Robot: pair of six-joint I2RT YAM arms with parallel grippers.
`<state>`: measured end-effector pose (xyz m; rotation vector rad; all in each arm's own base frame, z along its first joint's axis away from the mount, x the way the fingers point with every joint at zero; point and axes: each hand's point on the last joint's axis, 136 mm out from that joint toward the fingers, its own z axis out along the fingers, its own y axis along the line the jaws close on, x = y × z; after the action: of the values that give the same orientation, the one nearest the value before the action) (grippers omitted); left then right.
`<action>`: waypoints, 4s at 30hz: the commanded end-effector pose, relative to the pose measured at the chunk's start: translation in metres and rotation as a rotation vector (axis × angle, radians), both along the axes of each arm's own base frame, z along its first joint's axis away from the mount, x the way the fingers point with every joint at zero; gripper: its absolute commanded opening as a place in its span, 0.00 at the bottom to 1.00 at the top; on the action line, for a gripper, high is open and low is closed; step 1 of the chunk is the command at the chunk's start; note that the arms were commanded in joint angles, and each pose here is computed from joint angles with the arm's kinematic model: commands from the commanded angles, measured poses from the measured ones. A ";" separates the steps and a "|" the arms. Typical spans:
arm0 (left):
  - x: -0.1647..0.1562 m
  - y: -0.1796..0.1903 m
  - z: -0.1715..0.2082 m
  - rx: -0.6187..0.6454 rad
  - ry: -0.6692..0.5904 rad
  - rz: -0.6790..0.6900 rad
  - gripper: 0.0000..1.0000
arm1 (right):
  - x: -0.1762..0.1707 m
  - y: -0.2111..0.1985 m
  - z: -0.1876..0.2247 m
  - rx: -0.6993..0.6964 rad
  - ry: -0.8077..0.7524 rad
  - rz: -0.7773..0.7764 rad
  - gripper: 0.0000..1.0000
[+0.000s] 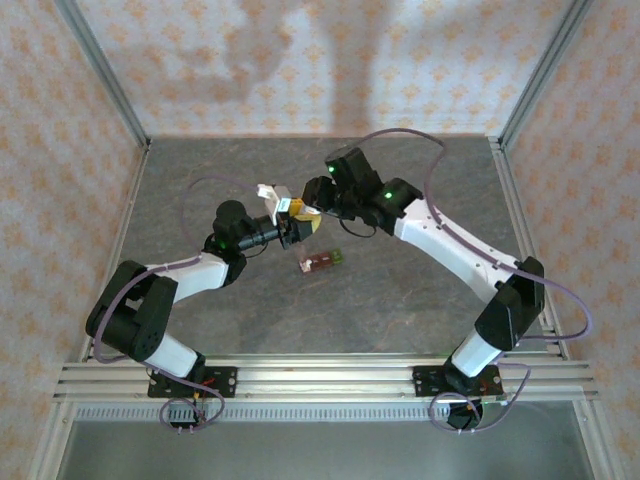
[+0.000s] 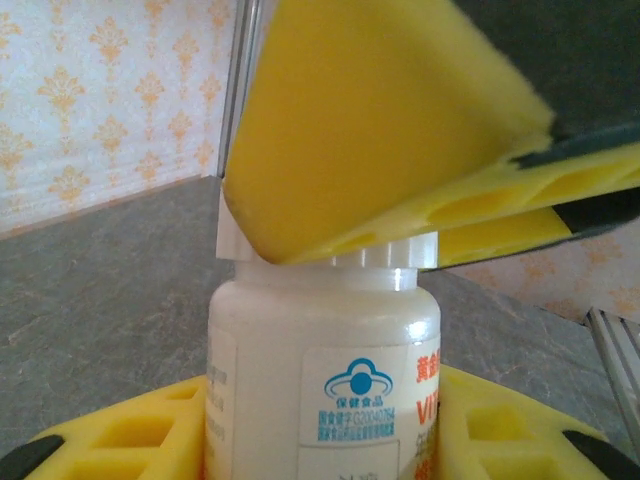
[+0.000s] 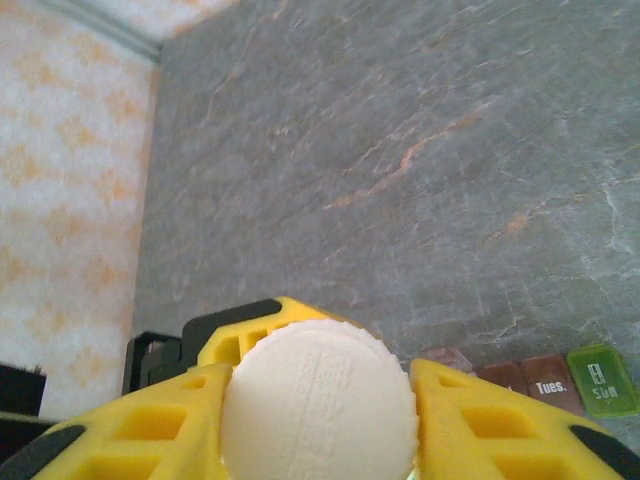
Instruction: Sort the pills into containers
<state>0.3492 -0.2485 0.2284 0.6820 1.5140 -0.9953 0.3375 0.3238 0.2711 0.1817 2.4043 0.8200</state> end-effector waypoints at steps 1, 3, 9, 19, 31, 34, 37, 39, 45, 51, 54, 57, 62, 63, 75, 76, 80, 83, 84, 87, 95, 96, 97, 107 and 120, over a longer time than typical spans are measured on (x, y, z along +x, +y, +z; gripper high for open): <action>0.011 0.007 0.025 -0.047 -0.103 0.061 0.00 | -0.001 0.018 0.017 0.099 0.010 -0.079 0.48; 0.011 0.007 0.023 -0.041 -0.103 0.062 0.00 | 0.002 0.011 0.024 0.055 -0.016 -0.068 0.56; 0.014 0.009 0.018 -0.016 -0.117 0.084 0.00 | 0.011 -0.025 0.054 0.015 -0.109 -0.024 0.77; 0.050 0.017 0.034 -0.033 -0.194 0.228 0.00 | 0.038 -0.057 0.079 -0.034 -0.263 0.046 0.84; 0.070 0.006 0.050 -0.116 -0.166 0.195 0.00 | 0.064 -0.027 0.072 -0.090 -0.341 0.176 0.85; 0.069 0.006 0.050 -0.120 -0.159 0.190 0.00 | 0.068 -0.020 0.068 -0.067 -0.330 0.180 0.85; 0.067 0.005 0.051 -0.120 -0.159 0.183 0.00 | 0.070 -0.013 0.067 -0.043 -0.321 0.193 0.84; 0.066 0.005 0.050 -0.121 -0.156 0.181 0.00 | 0.070 -0.009 0.068 -0.033 -0.317 0.201 0.82; 0.065 0.005 0.052 -0.129 -0.152 0.176 0.00 | 0.071 -0.001 0.066 -0.019 -0.308 0.215 0.79; 0.065 0.005 0.054 -0.135 -0.154 0.173 0.00 | 0.070 0.005 0.060 -0.022 -0.292 0.228 0.76; 0.064 0.005 0.054 -0.136 -0.152 0.171 0.00 | 0.069 0.008 0.057 -0.027 -0.282 0.236 0.74; 0.063 0.005 0.057 -0.141 -0.156 0.167 0.00 | 0.069 0.010 0.054 -0.036 -0.276 0.240 0.69; 0.062 0.005 0.057 -0.143 -0.156 0.167 0.00 | 0.069 0.009 0.052 -0.042 -0.267 0.238 0.53; 0.061 0.005 0.058 -0.144 -0.158 0.167 0.00 | 0.068 0.010 0.051 -0.043 -0.264 0.239 0.51; 0.060 0.006 0.062 -0.158 -0.159 0.167 0.00 | 0.061 0.005 0.030 -0.066 -0.204 0.007 0.37; 0.060 0.007 0.062 -0.157 -0.159 0.169 0.00 | 0.059 0.005 0.027 -0.064 -0.191 -0.027 0.37; 0.060 0.007 0.060 -0.158 -0.153 0.170 0.00 | 0.048 0.021 0.023 -0.025 -0.161 -0.092 0.37; 0.059 0.007 0.059 -0.160 -0.151 0.170 0.00 | 0.042 0.040 0.024 0.016 -0.144 -0.061 0.39; 0.058 0.007 0.059 -0.158 -0.152 0.169 0.00 | 0.042 0.041 0.027 0.022 -0.145 -0.063 0.41; 0.056 0.008 0.059 -0.147 -0.157 0.171 0.00 | 0.045 0.030 0.041 0.012 -0.176 -0.077 0.45; 0.052 0.007 0.059 -0.146 -0.157 0.149 0.00 | 0.042 -0.013 0.095 0.054 -0.306 -0.025 0.77; 0.051 0.006 0.060 -0.146 -0.158 0.147 0.00 | 0.040 -0.015 0.096 0.062 -0.308 0.002 0.78; 0.051 0.006 0.060 -0.146 -0.156 0.143 0.00 | 0.041 -0.017 0.094 0.066 -0.298 0.031 0.79; 0.044 0.000 0.061 -0.174 -0.123 0.080 0.00 | 0.041 -0.004 0.068 -0.028 -0.283 0.316 0.81; 0.042 -0.001 0.066 -0.190 -0.117 0.064 0.00 | 0.048 0.009 0.048 -0.012 -0.230 0.340 0.72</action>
<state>0.4012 -0.2490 0.2613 0.5103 1.4240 -1.0085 0.3858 0.3287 0.3056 -0.2974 2.2780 0.8939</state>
